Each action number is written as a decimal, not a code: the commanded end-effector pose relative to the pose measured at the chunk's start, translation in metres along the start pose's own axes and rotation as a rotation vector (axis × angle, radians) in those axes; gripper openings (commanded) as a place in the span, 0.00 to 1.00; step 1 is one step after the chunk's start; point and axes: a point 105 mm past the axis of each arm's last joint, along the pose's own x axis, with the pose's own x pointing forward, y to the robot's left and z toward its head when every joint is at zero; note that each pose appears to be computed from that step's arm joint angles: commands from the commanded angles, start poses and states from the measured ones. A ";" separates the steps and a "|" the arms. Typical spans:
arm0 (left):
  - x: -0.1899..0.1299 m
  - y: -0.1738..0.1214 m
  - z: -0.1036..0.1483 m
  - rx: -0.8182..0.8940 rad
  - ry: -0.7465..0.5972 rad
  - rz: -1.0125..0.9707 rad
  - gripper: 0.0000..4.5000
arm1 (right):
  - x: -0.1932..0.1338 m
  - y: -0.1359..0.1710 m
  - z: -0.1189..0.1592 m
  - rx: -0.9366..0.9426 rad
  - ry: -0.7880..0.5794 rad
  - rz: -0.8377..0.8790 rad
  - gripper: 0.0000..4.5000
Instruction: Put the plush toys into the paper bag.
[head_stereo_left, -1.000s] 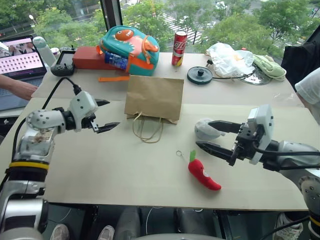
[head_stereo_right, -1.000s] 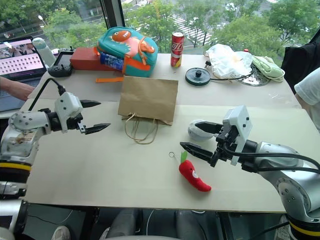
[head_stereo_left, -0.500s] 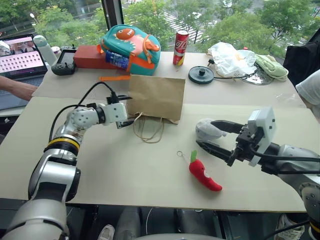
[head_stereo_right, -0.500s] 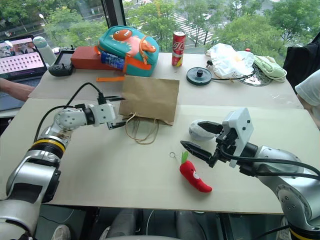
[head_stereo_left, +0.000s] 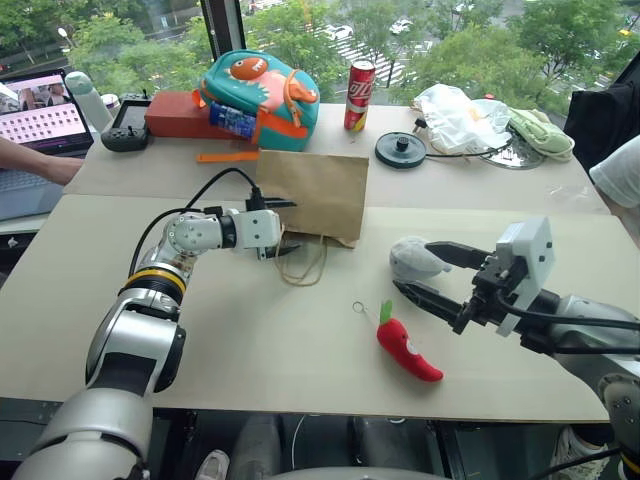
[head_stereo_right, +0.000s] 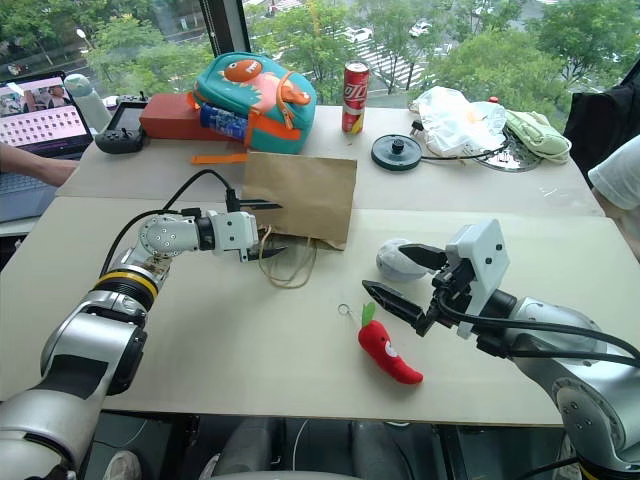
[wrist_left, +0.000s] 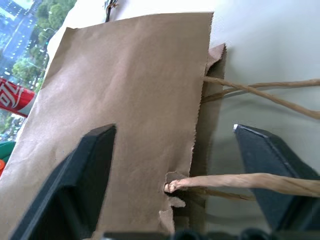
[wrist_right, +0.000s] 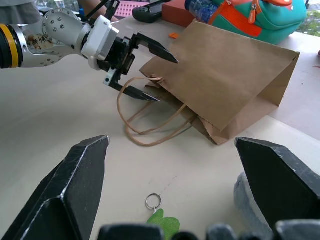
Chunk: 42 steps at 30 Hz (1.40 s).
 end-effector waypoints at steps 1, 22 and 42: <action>-0.008 0.011 0.004 0.022 -0.021 0.037 0.51 | -0.002 0.002 0.013 -0.044 -0.047 0.002 1.00; -0.008 0.007 0.006 -0.042 -0.057 0.062 0.01 | 0.004 -0.007 0.011 -0.068 -0.033 -0.018 1.00; -0.048 0.018 0.079 -0.496 -0.249 0.267 0.01 | 0.040 0.024 -0.028 0.069 0.002 -0.091 1.00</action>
